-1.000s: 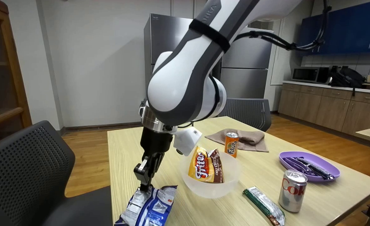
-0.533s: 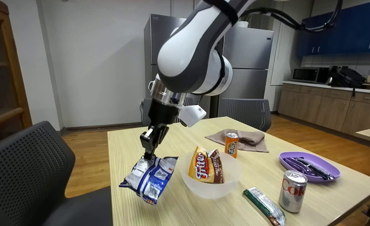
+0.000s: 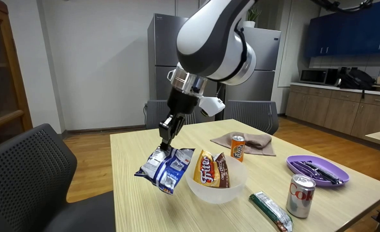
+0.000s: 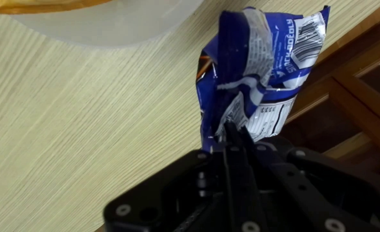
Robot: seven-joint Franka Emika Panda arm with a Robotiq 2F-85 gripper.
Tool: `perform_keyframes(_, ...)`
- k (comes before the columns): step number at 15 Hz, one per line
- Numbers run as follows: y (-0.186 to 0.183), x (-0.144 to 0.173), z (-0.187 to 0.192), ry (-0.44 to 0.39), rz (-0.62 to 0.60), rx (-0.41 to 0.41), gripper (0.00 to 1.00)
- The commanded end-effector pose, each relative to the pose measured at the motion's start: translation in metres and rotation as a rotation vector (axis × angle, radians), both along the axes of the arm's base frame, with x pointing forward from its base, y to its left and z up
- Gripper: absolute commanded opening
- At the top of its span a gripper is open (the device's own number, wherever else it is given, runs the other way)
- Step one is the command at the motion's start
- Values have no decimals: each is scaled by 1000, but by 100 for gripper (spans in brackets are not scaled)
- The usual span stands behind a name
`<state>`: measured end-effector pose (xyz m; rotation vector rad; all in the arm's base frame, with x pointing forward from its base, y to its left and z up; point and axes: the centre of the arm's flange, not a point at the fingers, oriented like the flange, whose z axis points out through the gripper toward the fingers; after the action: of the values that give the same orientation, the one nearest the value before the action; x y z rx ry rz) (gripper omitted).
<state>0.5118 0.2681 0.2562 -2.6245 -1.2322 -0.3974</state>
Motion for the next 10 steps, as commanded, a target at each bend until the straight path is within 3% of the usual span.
perform_keyframes(1, -42, -18, 23, -4, -33, 3, 0)
perform_keyframes(10, -121, -28, 27, 23, -167, 56, 0)
